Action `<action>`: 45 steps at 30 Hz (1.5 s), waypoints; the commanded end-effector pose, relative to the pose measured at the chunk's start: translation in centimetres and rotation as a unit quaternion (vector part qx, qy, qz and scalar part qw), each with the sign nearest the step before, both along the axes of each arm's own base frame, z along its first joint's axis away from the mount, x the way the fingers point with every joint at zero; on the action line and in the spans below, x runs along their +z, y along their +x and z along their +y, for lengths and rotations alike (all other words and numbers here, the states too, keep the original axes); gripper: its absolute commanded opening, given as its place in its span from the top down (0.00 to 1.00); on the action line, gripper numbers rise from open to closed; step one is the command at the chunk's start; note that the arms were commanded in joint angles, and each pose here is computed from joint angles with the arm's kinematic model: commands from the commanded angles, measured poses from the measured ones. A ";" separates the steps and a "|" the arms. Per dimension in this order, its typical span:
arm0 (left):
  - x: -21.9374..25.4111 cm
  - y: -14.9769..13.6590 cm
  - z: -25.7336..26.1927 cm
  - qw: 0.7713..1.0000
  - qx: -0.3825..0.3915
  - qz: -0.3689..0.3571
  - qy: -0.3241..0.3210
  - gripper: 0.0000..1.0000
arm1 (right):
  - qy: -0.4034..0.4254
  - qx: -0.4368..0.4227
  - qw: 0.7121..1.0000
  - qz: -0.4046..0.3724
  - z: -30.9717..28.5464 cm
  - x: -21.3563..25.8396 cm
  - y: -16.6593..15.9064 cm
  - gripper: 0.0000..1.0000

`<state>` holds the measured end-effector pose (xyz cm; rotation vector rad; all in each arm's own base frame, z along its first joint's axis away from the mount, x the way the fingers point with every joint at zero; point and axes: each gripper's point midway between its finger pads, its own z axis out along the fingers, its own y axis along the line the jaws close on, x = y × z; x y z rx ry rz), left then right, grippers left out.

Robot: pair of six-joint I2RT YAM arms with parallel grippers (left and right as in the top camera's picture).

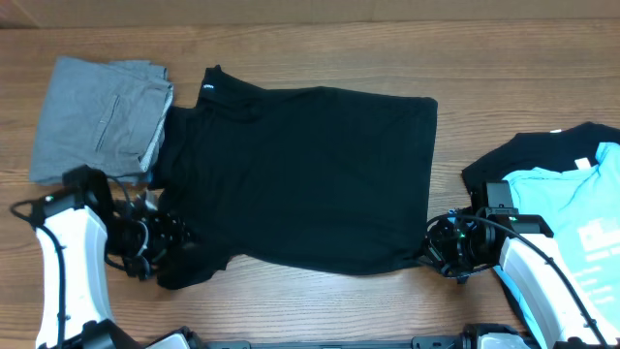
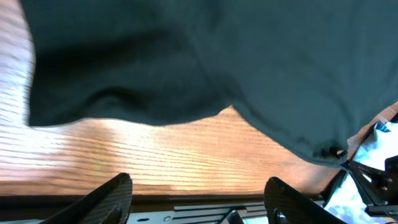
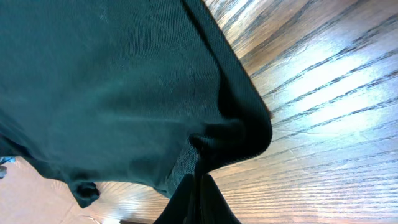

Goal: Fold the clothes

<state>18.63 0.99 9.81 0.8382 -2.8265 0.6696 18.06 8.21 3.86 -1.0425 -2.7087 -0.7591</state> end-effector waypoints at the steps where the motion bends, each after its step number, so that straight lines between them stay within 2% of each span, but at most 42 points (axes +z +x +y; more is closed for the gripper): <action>1: -2.0 -1.1 -1.4 0.998 0.041 0.029 -0.027 0.30 | 0.006 0.004 1.000 -0.017 0.1 0.7 0.8 0.96; 4: -3.7 -0.7 -1.1 0.998 0.061 0.021 -0.014 0.33 | 0.008 0.011 1.000 -0.019 0.2 0.7 0.7 0.96; 10: -5.1 -0.5 2.9 0.991 0.098 0.034 0.089 0.34 | 0.010 0.012 1.000 -0.004 0.3 0.7 0.0 0.96; 14: -5.5 -1.2 6.4 0.978 0.146 0.044 0.139 0.23 | 0.010 0.012 1.000 -0.004 0.3 0.7 0.0 0.96; 20: -5.7 -2.4 9.9 0.963 0.196 0.050 0.175 0.19 | 0.009 0.012 1.000 -0.013 0.3 0.7 0.4 0.96; 23: -6.3 -2.9 9.9 0.964 0.199 0.053 0.171 0.20 | 0.009 0.011 1.000 -0.018 0.3 0.8 0.6 0.96; 26: -7.6 -3.3 8.8 0.968 0.194 0.056 0.151 0.25 | 0.009 0.010 1.000 -0.019 0.2 0.8 0.7 0.96; 29: -7.9 -3.0 8.1 0.972 0.188 0.046 0.133 0.39 | 0.009 0.010 1.000 -0.019 0.3 0.8 0.7 0.96; 31: -7.9 -2.9 8.0 0.974 0.183 0.042 0.129 0.43 | 0.009 0.010 1.000 -0.019 0.3 0.8 0.7 0.96; 33: -7.9 -2.8 7.8 0.975 0.178 0.037 0.124 0.50 | 0.009 0.010 1.000 -0.019 0.3 0.8 0.7 0.96; 34: -7.9 -2.7 7.8 0.976 0.177 0.035 0.122 0.57 | 0.009 0.010 1.000 -0.019 0.3 0.8 0.7 0.96; 36: -7.8 -2.6 7.7 0.977 0.173 0.031 0.119 0.61 | 0.009 0.010 1.000 -0.020 0.3 0.8 0.7 0.96; 40: -7.6 -1.7 7.1 0.982 0.161 0.005 0.098 0.56 | 0.009 0.010 1.000 -0.025 0.2 0.8 0.9 0.96; 43: -7.8 -1.8 6.7 0.983 0.157 0.009 0.095 0.55 | 0.009 0.010 1.000 -0.024 0.2 0.8 0.9 0.96; 45: -7.9 -2.0 6.6 0.981 0.170 0.016 0.092 0.50 | 0.009 0.010 1.000 -0.024 0.3 0.8 0.9 0.96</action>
